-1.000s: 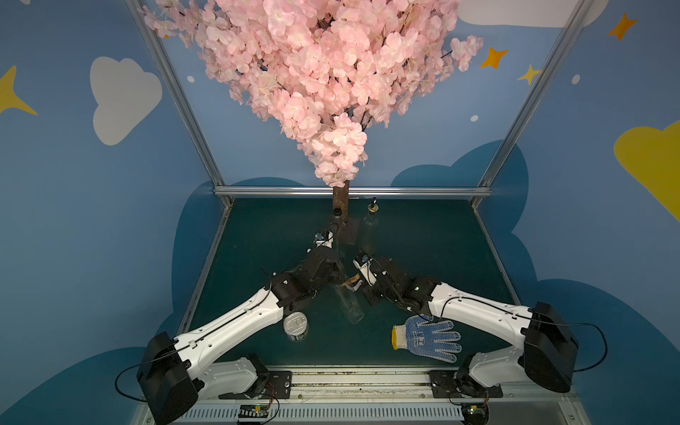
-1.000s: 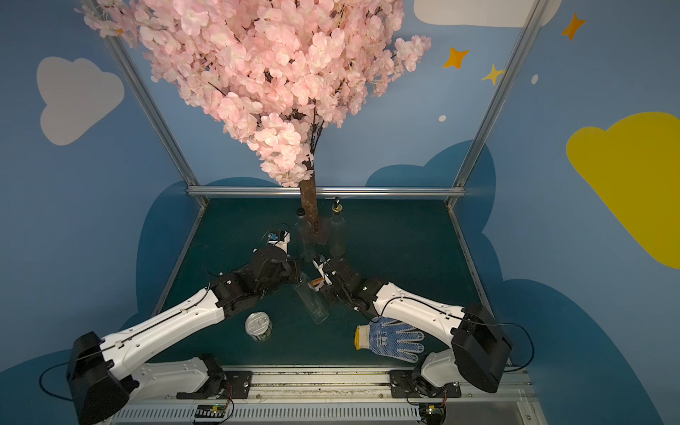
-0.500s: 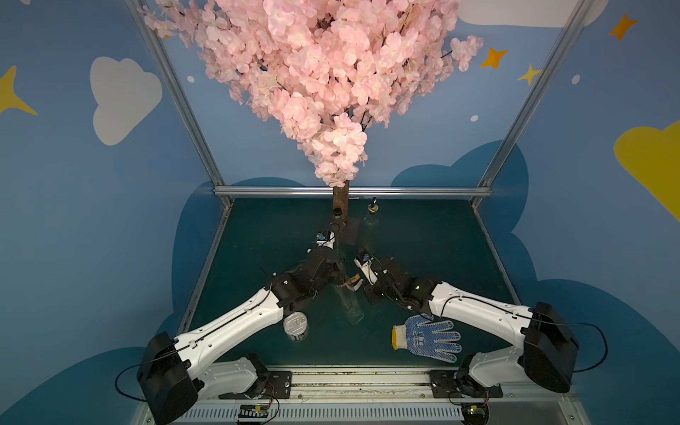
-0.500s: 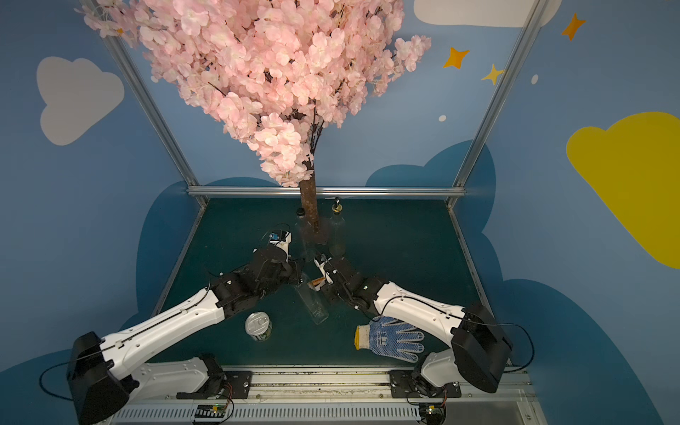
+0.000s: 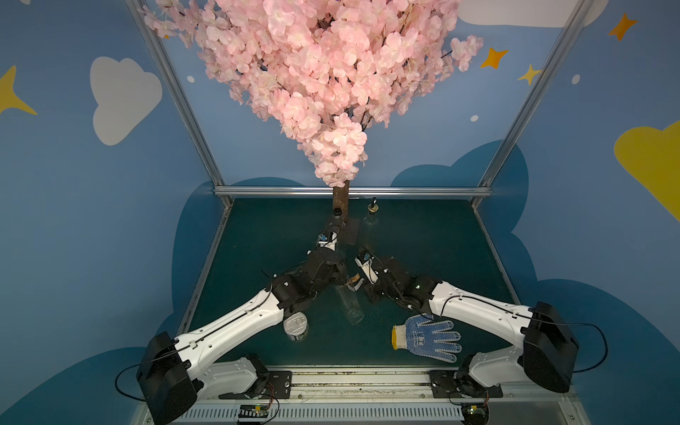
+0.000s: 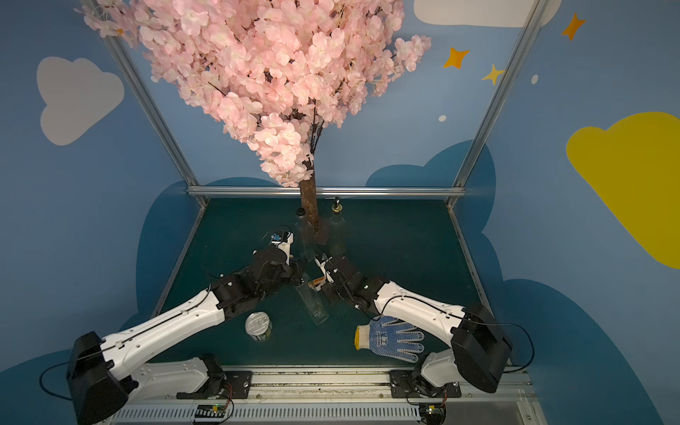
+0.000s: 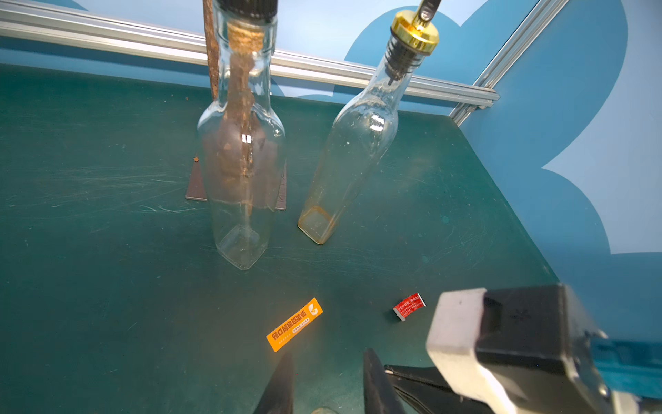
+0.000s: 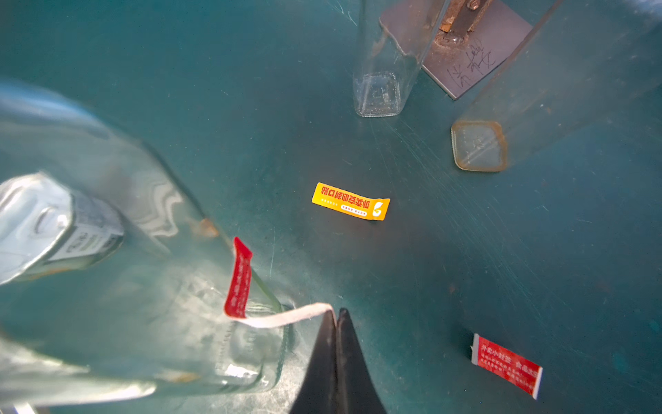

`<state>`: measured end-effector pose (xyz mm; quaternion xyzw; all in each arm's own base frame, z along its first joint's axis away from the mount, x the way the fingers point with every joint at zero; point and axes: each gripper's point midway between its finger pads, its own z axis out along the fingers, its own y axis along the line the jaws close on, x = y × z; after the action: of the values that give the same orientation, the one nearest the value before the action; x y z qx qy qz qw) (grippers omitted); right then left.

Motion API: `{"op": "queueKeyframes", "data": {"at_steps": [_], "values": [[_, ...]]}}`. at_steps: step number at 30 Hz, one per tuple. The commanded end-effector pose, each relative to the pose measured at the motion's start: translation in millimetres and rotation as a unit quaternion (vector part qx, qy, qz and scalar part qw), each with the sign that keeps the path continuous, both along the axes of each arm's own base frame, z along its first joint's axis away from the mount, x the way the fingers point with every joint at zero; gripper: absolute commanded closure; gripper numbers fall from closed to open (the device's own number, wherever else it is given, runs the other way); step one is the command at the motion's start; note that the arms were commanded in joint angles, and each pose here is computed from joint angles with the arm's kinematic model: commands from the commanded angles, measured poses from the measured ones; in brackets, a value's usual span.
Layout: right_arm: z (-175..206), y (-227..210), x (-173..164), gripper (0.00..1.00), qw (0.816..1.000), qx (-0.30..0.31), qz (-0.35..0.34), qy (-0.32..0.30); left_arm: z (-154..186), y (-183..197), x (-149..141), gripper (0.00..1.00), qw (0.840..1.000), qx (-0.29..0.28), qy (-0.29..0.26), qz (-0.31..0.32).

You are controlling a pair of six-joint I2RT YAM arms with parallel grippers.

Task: Remove the label from the bottle
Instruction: Tear open the label from the bottle.

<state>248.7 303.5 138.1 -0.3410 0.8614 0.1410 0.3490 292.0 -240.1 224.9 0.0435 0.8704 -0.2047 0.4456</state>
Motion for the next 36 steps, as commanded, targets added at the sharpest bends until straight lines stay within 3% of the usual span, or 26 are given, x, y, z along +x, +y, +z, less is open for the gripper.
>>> {"op": "queueKeyframes", "data": {"at_steps": [1, 36], "values": [[-3, -1, 2, 1.0, 1.0, -0.001, -0.005, 0.005, 2, 1, -4, 0.98, 1.0, 0.006, -0.01, -0.012], [-11, -6, 15, 1.0, 1.0, -0.001, -0.023, 0.015, 10, -22, -12, 0.98, 0.997, 0.003, -0.037, -0.065]]}}
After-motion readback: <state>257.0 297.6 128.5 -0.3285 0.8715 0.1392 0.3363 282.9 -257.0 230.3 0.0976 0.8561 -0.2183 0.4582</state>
